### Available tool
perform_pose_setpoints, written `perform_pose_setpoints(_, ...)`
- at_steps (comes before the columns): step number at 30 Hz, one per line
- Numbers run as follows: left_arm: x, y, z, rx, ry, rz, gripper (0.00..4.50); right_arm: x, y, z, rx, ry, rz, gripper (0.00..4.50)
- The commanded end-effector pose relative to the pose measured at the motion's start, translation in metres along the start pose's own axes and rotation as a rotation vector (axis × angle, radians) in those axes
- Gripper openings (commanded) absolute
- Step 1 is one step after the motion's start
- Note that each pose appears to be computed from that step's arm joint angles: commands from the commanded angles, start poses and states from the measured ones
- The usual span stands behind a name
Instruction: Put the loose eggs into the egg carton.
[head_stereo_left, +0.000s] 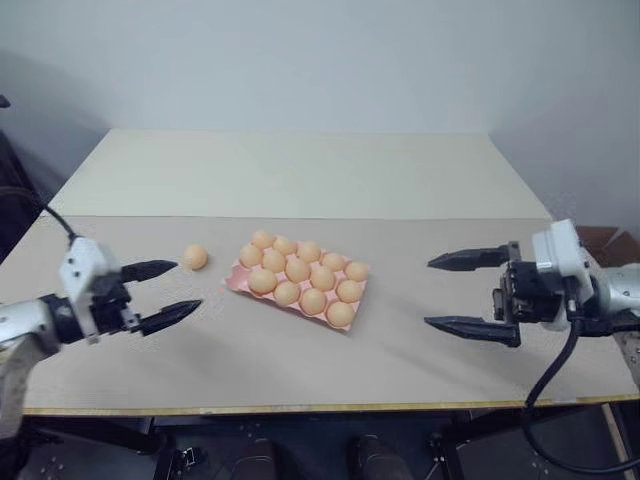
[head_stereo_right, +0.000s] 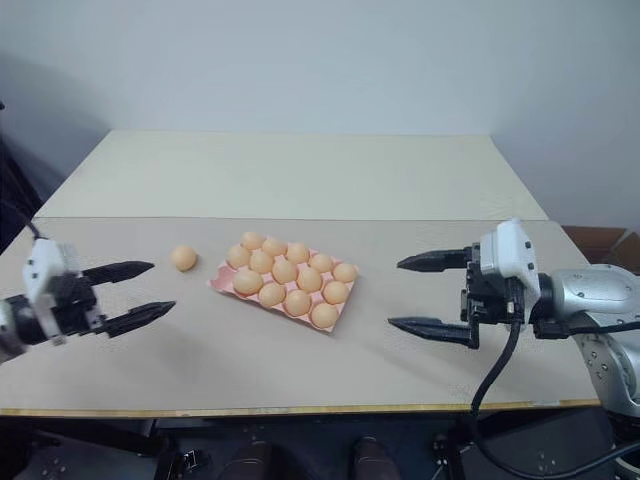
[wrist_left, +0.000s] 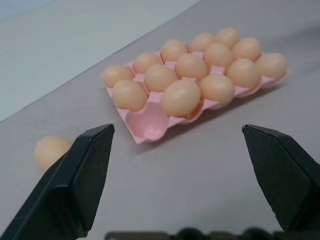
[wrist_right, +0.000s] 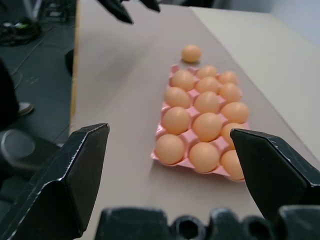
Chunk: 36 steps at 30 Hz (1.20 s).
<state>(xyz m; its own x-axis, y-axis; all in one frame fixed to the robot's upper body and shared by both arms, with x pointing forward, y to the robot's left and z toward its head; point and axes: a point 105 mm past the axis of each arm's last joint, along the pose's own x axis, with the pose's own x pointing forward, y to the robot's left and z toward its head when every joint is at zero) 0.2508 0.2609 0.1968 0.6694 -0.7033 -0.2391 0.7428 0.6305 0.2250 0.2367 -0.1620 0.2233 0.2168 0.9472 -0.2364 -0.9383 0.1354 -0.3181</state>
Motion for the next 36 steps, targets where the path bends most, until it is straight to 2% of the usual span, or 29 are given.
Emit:
perform_pose_setpoints(1, -0.019, 0.000, 0.006, 0.021, 0.019, -0.008, 4.46, -0.002, 0.007, 0.004, -0.047, -0.005, 0.073, 4.50)
perform_pose_setpoints(8, -0.034, -0.003, 0.009, 0.003, 0.029, -0.012, 4.46, -0.001, 0.005, 0.003, -0.055, -0.009, 0.081, 4.50)
perform_pose_setpoints(14, -0.034, -0.006, 0.008, -0.002, 0.029, -0.001, 4.46, -0.001, 0.003, 0.003, -0.055, -0.011, 0.070, 4.50)
perform_pose_setpoints(17, -0.030, 0.004, 0.006, 0.005, 0.025, 0.067, 4.46, -0.001, 0.003, 0.004, -0.059, -0.011, 0.064, 4.50)
perform_pose_setpoints(23, 0.002, 0.052, -0.002, 0.013, 0.031, 0.323, 4.46, -0.001, 0.001, 0.005, -0.066, -0.012, 0.052, 4.50)
perform_pose_setpoints(27, 0.041, 0.088, -0.012, -0.018, 0.045, 0.467, 4.46, -0.001, 0.001, 0.007, -0.074, -0.013, 0.043, 4.50)
perform_pose_setpoints(36, 0.095, 0.110, -0.032, -0.152, 0.063, 0.473, 4.46, -0.003, 0.003, 0.010, -0.085, -0.005, 0.013, 4.50)
